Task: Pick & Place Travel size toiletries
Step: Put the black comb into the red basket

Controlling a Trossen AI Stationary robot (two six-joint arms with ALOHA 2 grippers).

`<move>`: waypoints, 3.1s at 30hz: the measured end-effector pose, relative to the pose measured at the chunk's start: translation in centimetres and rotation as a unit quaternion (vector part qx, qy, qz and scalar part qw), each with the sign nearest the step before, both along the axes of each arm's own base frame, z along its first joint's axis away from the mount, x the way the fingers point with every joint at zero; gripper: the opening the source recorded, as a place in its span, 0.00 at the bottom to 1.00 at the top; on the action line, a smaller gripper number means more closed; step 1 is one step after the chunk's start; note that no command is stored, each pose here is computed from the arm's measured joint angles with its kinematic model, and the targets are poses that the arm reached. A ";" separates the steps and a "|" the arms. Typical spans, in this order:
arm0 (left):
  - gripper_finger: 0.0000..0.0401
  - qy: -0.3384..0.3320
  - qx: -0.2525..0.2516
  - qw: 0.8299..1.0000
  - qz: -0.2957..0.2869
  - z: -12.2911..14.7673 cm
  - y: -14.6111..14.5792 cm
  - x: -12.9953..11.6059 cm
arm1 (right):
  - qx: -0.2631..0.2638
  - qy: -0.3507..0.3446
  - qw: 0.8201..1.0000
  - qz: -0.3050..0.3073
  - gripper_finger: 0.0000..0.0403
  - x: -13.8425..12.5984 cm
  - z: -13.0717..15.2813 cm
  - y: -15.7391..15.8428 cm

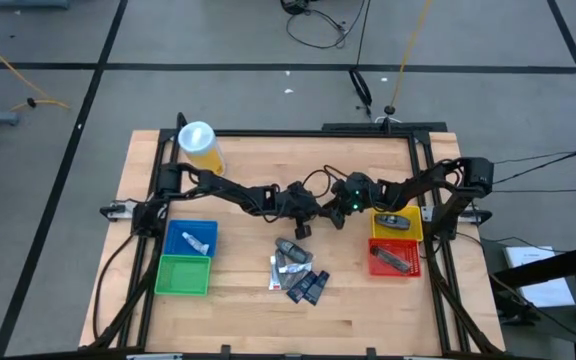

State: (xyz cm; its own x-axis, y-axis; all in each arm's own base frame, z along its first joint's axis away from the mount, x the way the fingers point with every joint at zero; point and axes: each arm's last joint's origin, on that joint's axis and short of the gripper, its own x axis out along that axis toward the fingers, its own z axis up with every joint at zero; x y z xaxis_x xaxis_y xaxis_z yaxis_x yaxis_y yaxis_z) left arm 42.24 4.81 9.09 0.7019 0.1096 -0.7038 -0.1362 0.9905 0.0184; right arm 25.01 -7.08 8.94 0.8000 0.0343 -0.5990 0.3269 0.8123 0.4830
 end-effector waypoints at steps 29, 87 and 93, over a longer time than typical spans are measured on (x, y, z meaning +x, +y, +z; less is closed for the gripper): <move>0.06 -0.044 0.043 0.998 -0.034 8.2 -2.8 -1.4 | -0.145 0.007 0.988 0.045 0.02 0.3 0.4 1.0; 0.04 0.066 0.114 0.989 -0.074 3.0 -1.9 -1.3 | -0.197 0.000 0.978 0.071 0.15 0.3 2.0 2.6; 0.01 0.130 0.142 0.980 -0.051 4.4 -2.5 -2.9 | -0.208 -0.035 0.976 0.063 0.34 0.2 3.8 2.6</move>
